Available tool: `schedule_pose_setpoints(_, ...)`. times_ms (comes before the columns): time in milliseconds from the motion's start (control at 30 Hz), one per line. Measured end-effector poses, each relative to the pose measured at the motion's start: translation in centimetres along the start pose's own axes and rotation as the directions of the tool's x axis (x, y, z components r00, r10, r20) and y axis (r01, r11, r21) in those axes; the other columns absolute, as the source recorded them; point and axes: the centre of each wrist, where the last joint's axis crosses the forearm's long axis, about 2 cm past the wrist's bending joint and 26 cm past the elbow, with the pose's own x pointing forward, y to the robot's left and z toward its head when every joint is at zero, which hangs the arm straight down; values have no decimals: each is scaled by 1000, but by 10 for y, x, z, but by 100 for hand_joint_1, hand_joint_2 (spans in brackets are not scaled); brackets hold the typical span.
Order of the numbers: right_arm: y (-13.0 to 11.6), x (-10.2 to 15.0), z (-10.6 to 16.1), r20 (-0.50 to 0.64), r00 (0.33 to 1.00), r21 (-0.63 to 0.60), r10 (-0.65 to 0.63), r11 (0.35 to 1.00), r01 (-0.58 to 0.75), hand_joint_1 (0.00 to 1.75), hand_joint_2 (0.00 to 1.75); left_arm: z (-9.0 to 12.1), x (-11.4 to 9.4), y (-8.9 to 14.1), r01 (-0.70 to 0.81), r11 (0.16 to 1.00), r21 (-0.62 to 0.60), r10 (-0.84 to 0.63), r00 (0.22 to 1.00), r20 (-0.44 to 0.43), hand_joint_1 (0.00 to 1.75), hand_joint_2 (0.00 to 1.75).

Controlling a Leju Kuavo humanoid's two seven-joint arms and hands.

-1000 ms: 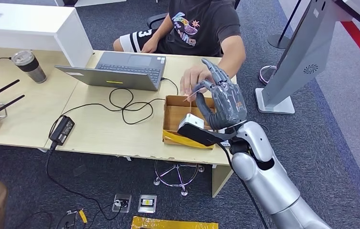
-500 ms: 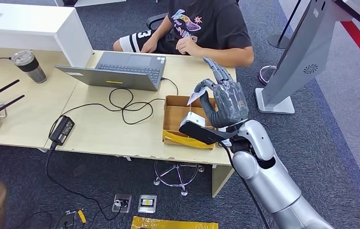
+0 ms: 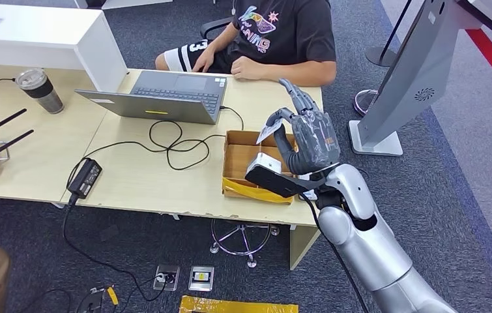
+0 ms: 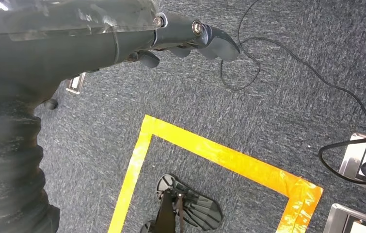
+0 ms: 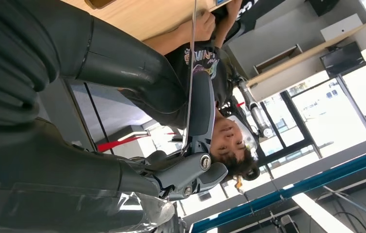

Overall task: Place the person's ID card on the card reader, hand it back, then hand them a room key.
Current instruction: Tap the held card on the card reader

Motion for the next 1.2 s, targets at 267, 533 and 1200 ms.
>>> schedule_pose_setpoints(267, 0, -1, 0, -8, 1000, 0, -1, 1000, 1, 175, 175, 0, 0, 0, 0, 1000, 0, 0, 1000, 0, 0, 175)
schedule_pose_setpoints(533, 7, -20, 9, -79, 997, -31, -15, 999, 13, 175, 175, 0, 0, 0, -10, 1000, 3, 10, 1000, 2, 0, 175)
schedule_pose_setpoints(1200, 51, -91, 103, -461, 883, -29, -92, 996, 88, 175, 175, -2, 1, 6, -29, 999, 40, 30, 1000, -2, 0, 175)
